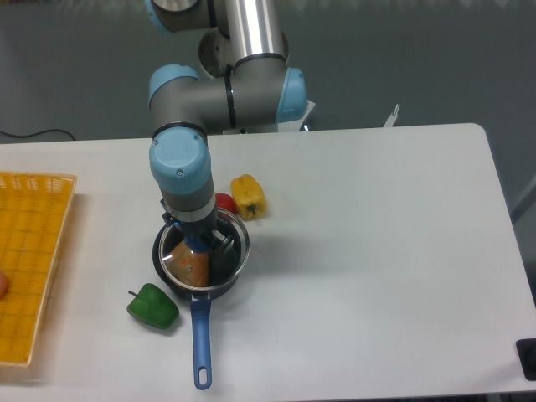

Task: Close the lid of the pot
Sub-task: 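Lower the glass lid onto the saucepan rim, then hold the lid on the saucepan and open the gripper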

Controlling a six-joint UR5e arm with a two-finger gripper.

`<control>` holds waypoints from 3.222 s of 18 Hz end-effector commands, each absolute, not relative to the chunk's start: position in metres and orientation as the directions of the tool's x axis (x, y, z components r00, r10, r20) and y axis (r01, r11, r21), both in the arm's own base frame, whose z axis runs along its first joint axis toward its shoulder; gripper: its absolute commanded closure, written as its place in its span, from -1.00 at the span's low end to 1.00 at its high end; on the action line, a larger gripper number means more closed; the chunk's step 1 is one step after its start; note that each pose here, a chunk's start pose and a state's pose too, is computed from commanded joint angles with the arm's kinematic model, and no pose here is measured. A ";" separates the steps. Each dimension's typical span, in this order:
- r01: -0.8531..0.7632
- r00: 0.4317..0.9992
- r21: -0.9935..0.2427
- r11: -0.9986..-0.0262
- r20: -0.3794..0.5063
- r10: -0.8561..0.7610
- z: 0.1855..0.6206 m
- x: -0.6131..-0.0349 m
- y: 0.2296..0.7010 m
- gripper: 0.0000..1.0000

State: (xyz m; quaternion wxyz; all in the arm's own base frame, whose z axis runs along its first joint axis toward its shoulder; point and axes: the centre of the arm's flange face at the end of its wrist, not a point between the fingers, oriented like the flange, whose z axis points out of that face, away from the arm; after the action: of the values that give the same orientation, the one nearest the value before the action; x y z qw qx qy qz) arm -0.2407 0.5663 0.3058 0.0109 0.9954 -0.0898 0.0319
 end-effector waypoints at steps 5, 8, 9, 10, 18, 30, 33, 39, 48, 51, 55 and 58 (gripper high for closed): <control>-0.195 0.979 0.017 -0.981 0.066 -0.193 0.304 -0.231 0.571 -0.28; -0.195 0.979 0.017 -0.981 0.069 -0.193 0.303 -0.231 0.571 -0.28; -0.198 0.978 0.019 -0.980 0.069 -0.196 0.302 -0.230 0.572 -0.28; -0.202 0.977 0.018 -0.979 0.070 -0.200 0.302 -0.227 0.573 -0.28; -0.217 0.974 0.027 -0.976 0.078 -0.215 0.296 -0.221 0.571 -0.28; -0.219 0.974 0.017 -0.976 0.070 -0.217 0.295 -0.221 0.570 -0.28; -0.220 0.973 0.017 -0.975 0.070 -0.218 0.294 -0.221 0.570 -0.28; -0.217 0.974 0.012 -0.976 0.067 -0.216 0.297 -0.226 0.571 -0.28; -0.217 0.974 0.014 -0.976 0.064 -0.216 0.293 -0.227 0.572 -0.28; -0.217 0.974 0.014 -0.976 0.064 -0.216 0.293 -0.227 0.572 -0.28; -0.217 0.974 0.014 -0.976 0.064 -0.216 0.293 -0.227 0.572 -0.28; -0.217 0.974 0.015 -0.976 0.066 -0.216 0.292 -0.228 0.572 -0.31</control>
State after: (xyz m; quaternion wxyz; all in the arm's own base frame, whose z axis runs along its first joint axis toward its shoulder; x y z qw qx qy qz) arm -0.2275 0.5716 0.2925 0.0110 0.9935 -0.1089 0.0318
